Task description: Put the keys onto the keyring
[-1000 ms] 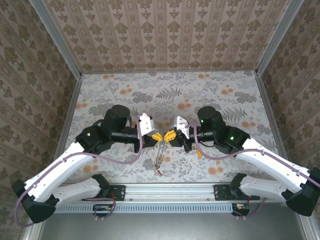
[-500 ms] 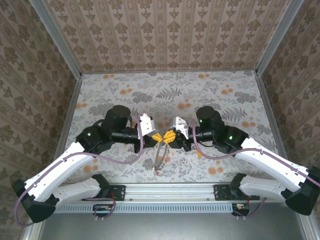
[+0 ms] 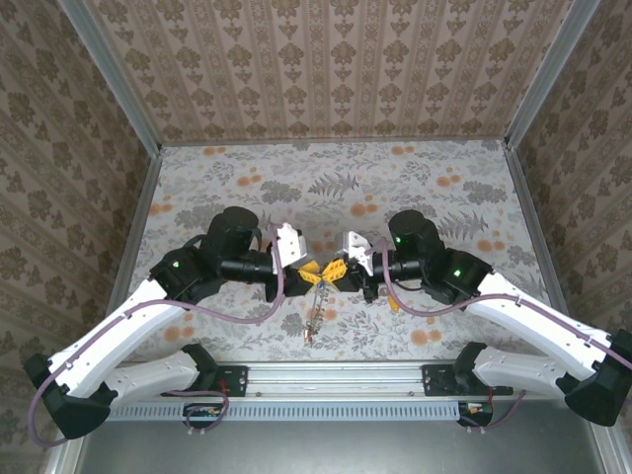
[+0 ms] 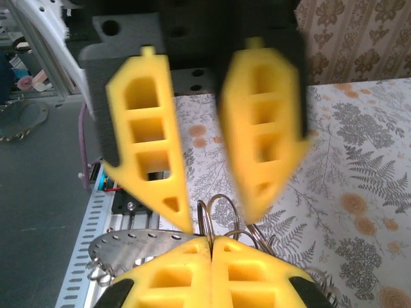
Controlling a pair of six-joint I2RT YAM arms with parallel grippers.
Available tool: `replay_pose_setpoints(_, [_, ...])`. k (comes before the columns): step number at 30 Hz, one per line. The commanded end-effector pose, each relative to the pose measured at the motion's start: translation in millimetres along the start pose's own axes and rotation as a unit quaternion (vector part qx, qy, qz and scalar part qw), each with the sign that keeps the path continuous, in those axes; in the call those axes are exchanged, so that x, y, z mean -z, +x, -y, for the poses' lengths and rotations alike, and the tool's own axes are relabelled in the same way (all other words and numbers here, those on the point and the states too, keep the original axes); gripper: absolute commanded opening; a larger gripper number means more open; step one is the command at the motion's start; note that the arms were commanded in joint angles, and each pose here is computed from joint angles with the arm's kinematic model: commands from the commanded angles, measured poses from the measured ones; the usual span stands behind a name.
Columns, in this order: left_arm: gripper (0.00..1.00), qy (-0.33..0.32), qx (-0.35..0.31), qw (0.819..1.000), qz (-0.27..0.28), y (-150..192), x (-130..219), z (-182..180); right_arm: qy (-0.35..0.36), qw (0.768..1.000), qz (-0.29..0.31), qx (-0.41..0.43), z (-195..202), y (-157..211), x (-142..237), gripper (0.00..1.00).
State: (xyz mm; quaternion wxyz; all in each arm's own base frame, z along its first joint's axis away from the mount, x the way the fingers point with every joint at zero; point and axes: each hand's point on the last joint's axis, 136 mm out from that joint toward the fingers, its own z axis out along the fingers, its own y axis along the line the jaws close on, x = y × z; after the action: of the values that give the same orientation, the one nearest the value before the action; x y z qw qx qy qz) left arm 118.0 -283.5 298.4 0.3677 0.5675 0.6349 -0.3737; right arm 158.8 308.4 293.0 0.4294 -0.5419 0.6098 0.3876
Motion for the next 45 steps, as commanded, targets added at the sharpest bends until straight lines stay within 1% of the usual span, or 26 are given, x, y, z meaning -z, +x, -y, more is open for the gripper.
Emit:
replay_pose_setpoints(1, [0.86,-0.030,-0.003,0.999,0.033,-15,16,1,-0.009,0.999,0.042,0.033,-11,-23,11,0.00])
replay_pose_setpoints(2, [0.93,-0.040,0.002,0.999,0.037,-13,22,1,-0.006,0.998,0.045,0.032,-10,-23,12,0.00])
replay_pose_setpoints(3, [0.94,-0.044,0.005,0.998,0.043,-13,27,3,-0.005,0.998,0.049,0.030,-9,-24,13,0.00])
replay_pose_setpoints(4, [0.92,-0.046,0.008,0.998,0.051,-12,32,7,-0.006,0.998,0.053,0.029,-9,-25,13,0.00])
replay_pose_setpoints(6, [0.83,-0.041,0.014,0.997,0.065,-12,40,15,-0.005,0.998,0.061,0.027,-9,-27,14,0.00])
replay_pose_setpoints(8, [0.67,-0.033,0.022,0.996,0.074,-11,46,23,-0.006,0.997,0.068,0.027,-8,-29,15,0.00])
replay_pose_setpoints(13, [0.47,0.007,0.037,0.994,0.100,-16,47,38,-0.007,0.996,0.083,0.024,-9,-34,17,0.00])
replay_pose_setpoints(14, [0.45,0.012,0.039,0.994,0.102,-15,44,39,-0.006,0.996,0.087,0.023,-9,-35,18,0.00])
replay_pose_setpoints(18, [0.43,0.004,0.040,0.994,0.102,-12,33,30,-0.008,0.994,0.106,0.023,-13,-40,23,0.00])
replay_pose_setpoints(20, [0.39,0.010,0.034,0.994,0.108,-17,27,29,-0.010,0.994,0.110,0.021,-14,-41,23,0.00])
replay_pose_setpoints(22, [0.32,0.014,0.029,0.994,0.107,-20,22,28,-0.009,0.993,0.116,0.019,-14,-42,24,0.00])
replay_pose_setpoints(24, [0.31,0.011,0.026,0.994,0.103,-20,19,26,-0.009,0.992,0.125,0.018,-15,-43,26,0.00])
replay_pose_setpoints(26, [0.33,0.005,0.025,0.995,0.100,-18,17,23,-0.013,0.991,0.129,0.017,-17,-44,27,0.00])
replay_pose_setpoints(31, [0.33,0.005,0.016,0.994,0.111,-26,19,24,-0.014,0.992,0.126,0.013,-15,-42,24,0.00])
replay_pose_setpoints(35, [0.26,0.013,0.012,0.994,0.112,-27,17,26,-0.010,0.992,0.128,0.013,-13,-42,23,0.00])
replay_pose_setpoints(38, [0.15,0.015,0.011,0.994,0.111,-27,17,27,-0.008,0.992,0.128,0.012,-12,-43,23,0.00])
replay_pose_setpoints(39, [0.14,0.014,0.010,0.994,0.110,-27,15,26,-0.009,0.992,0.128,0.011,-12,-43,23,0.00])
replay_pose_setpoints(45, [0.14,0.007,0.007,0.994,0.105,-27,12,22,-0.011,0.992,0.127,0.010,-12,-43,21,0.00])
